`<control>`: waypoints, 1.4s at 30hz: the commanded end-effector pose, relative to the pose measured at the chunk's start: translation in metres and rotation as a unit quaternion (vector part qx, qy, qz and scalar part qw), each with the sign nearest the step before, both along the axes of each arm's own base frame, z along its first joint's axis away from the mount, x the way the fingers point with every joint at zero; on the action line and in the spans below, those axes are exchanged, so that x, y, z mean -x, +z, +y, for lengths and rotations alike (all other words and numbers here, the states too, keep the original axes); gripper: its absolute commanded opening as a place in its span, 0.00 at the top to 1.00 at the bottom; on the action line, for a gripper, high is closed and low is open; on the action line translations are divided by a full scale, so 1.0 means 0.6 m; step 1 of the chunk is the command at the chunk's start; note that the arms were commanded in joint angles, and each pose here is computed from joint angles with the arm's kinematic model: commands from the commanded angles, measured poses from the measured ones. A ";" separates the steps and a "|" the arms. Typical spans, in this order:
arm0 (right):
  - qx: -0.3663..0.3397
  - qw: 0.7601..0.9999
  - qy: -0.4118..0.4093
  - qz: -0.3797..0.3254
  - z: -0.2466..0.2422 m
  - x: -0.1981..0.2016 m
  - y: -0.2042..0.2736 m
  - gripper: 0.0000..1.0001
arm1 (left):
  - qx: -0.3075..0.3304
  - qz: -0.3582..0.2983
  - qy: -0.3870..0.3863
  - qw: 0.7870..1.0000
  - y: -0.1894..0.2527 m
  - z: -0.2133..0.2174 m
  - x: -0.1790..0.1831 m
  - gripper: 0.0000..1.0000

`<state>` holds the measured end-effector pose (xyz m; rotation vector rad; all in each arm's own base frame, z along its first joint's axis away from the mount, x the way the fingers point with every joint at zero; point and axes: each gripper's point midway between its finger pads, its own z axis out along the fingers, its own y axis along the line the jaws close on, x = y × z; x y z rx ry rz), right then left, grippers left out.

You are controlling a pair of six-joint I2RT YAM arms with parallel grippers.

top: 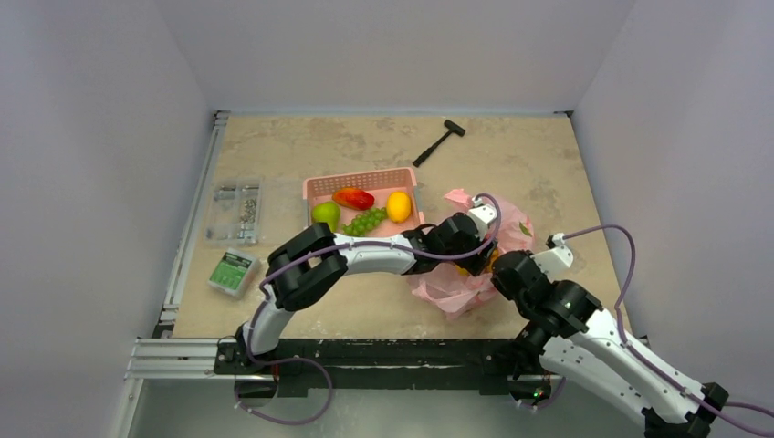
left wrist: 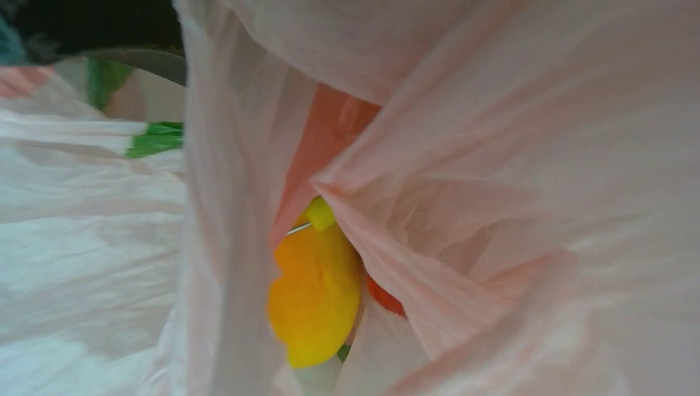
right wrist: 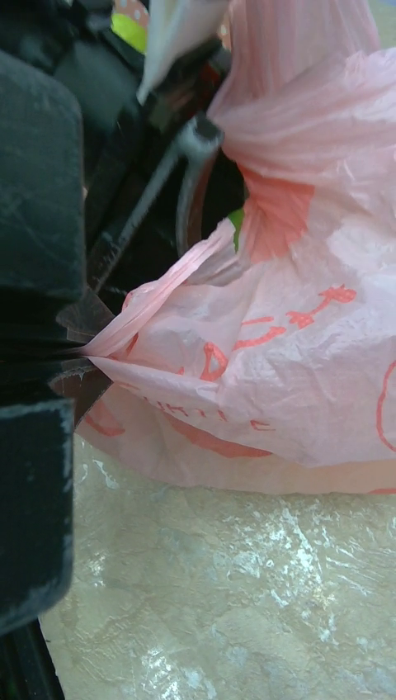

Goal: Take the fake fruits out of the plastic bag
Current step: Take out the fake fruit from the plastic bag.

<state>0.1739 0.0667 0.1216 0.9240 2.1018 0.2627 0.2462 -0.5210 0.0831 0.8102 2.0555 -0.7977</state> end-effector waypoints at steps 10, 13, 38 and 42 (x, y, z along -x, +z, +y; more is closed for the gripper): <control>-0.013 1.000 0.000 -0.006 -0.001 0.004 -0.004 1.00 | -0.081 -0.081 -0.009 0.993 -0.078 -0.030 -0.001 0.38; -0.016 1.000 -0.003 -0.005 -0.003 0.007 -0.006 1.00 | -0.103 -0.086 0.010 0.991 -0.089 -0.019 -0.012 0.47; -0.017 0.999 -0.022 -0.020 -0.017 0.007 -0.011 1.00 | 0.074 -0.105 0.061 0.990 0.221 0.067 -0.009 1.00; -0.020 1.000 -0.017 -0.008 -0.011 0.009 -0.018 1.00 | 0.169 -0.144 0.069 0.973 0.264 0.071 -0.011 1.00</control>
